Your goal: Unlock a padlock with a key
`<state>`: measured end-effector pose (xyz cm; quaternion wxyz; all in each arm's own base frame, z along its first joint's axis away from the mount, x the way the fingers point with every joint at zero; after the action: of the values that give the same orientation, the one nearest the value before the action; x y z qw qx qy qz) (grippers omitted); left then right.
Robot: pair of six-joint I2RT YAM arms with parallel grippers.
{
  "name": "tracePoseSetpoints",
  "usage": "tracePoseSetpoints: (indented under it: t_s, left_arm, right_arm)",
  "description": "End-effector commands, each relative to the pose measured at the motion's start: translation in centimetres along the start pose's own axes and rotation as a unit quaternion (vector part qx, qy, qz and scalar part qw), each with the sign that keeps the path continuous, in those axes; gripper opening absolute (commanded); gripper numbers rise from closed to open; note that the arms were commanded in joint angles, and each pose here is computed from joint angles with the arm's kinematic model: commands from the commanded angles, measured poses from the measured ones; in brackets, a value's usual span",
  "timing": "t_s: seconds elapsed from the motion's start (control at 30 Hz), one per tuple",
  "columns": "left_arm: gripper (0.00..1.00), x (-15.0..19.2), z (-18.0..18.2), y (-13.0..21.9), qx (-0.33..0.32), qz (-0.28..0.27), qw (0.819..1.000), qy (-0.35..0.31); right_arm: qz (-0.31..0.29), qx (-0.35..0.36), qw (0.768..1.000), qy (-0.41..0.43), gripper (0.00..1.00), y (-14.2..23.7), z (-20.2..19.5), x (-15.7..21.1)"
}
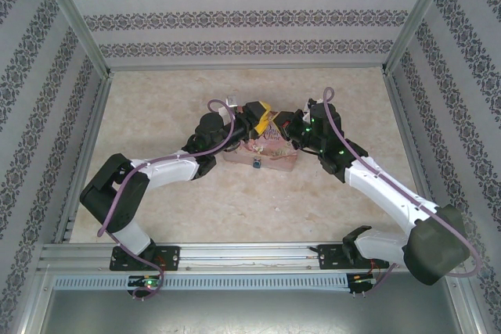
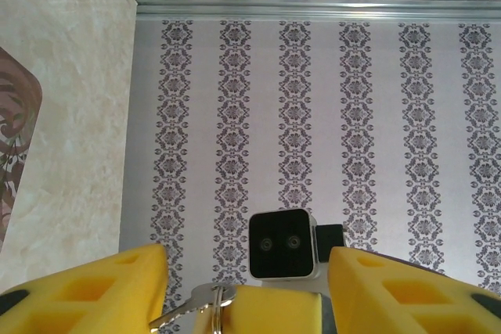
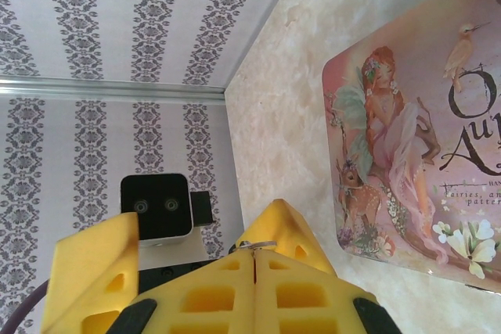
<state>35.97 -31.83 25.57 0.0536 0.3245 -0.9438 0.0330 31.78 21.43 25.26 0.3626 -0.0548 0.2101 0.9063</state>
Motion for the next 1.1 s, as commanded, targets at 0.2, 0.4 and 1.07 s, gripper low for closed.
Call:
tracePoseSetpoints:
  t_s: [0.2, 0.4, 1.07]
  left_arm:
    - [0.43, 0.74, -0.95, 0.32, 0.013, 0.004, 1.0, -0.001]
    - [0.33, 0.57, -0.81, 0.4, 0.011, 0.0, 1.0, 0.001]
    - [0.01, 0.33, -0.37, 1.08, -0.008, -0.014, 1.0, -0.019]
  right_arm:
    - [-0.004, 0.001, 1.0, 0.014, 0.0, 0.3, -0.15, -0.02]
    - [-0.003, 0.001, 1.0, 0.016, 0.0, 0.3, -0.2, 0.0]
    - [-0.006, -0.005, 1.0, 0.023, 0.0, 0.95, -0.26, -0.04]
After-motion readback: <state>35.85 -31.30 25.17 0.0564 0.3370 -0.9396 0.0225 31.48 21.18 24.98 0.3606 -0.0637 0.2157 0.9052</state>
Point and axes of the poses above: each hand's point on the last joint's axis, 136 mm out from that joint toward the fingers, its own y axis back along the fingers, its own z axis along the line the jaws close on, x = y × z, the point moved 2 cm from there along y, back along the fingers, and after that the axes turned 7 degrees about y, right-handed, at the moved point
